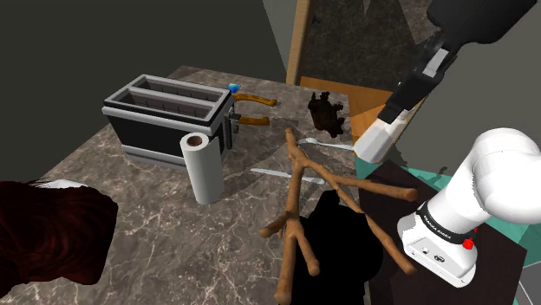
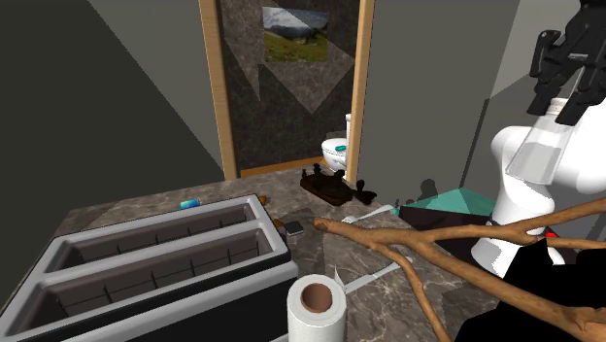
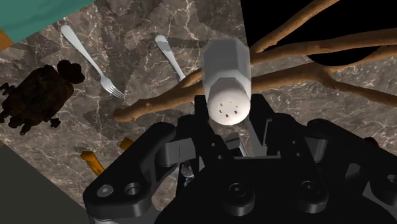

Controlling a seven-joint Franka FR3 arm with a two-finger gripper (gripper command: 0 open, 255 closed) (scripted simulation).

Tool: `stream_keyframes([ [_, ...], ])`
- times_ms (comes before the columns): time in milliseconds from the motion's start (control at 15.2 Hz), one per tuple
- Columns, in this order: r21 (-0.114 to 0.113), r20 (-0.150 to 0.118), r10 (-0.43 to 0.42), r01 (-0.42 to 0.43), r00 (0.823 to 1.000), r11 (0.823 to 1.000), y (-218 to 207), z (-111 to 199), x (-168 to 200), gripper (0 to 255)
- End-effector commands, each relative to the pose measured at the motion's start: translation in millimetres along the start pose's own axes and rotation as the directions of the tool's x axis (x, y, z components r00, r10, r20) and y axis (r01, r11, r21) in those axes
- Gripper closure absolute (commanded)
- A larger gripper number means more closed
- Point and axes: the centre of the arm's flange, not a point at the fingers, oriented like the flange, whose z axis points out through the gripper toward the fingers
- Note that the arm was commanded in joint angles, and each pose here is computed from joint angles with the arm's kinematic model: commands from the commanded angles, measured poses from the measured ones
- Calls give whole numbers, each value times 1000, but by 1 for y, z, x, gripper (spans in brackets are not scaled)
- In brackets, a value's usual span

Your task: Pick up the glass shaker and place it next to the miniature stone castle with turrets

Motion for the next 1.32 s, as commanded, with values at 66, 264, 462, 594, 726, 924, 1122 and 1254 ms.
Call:
stream_keyframes([
  [66, 0, -1, 0, 0, 1000, 1000, -1, 16, -2, 255],
  [264, 0, -1, 0, 0, 1000, 1000, -2, 31, -5, 255],
  [462, 0, -1, 0, 0, 1000, 1000, -4, 47, -7, 255],
  [594, 0, -1, 0, 0, 1000, 1000, -5, 57, -9, 255],
  [726, 0, -1, 0, 0, 1000, 1000, -5, 68, -10, 255],
  [924, 0, -1, 0, 0, 1000, 1000, -7, 83, -12, 255],
  [1122, 0, -1, 0, 0, 1000, 1000, -8, 99, -15, 255],
  [1254, 0, -1, 0, 0, 1000, 1000, -9, 109, -16, 255],
])
